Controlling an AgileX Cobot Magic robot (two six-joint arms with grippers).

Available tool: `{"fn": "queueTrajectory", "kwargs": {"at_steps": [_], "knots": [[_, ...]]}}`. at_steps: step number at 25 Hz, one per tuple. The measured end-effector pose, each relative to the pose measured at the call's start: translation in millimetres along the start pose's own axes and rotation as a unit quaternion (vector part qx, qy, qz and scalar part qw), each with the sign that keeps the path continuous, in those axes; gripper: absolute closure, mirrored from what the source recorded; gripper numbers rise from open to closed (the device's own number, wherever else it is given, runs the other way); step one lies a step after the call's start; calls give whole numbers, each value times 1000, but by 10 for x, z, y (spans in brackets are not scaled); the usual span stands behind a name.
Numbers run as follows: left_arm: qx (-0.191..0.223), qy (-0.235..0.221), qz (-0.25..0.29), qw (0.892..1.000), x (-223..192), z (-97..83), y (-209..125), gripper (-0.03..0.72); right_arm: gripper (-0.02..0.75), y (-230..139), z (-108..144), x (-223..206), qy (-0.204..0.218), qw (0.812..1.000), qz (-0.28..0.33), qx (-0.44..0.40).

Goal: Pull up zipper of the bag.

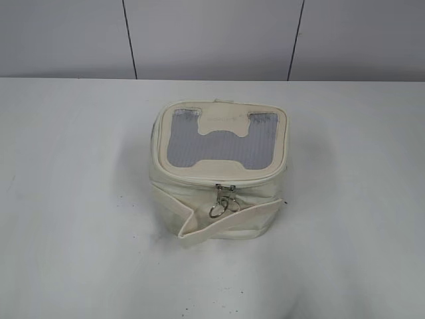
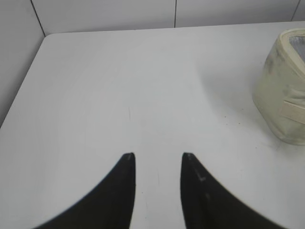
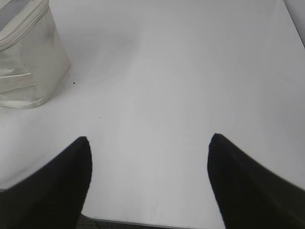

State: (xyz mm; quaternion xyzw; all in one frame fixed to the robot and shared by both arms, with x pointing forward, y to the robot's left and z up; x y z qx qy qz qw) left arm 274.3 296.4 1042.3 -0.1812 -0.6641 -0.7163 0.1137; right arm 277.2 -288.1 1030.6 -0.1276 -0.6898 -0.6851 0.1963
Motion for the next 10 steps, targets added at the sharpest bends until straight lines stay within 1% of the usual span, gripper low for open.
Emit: {"fn": "queueTrajectory", "kwargs": {"at_steps": [10], "knots": [[0, 0, 0, 1000, 0, 0, 0, 433, 152, 0, 0, 0, 0, 1000, 0, 0]]}}
Point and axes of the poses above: a point on each arm's last joint axis where the gripper is mounted, x pointing back along that axis away from the gripper, z along the wrist's bending axis when the last joint is at zero, y = z × x, the point moved 5 cm from there along -x, pointing out along that axis toward the gripper, and after that the axes turned 3 degrees about -x, right-handed, at the moved point
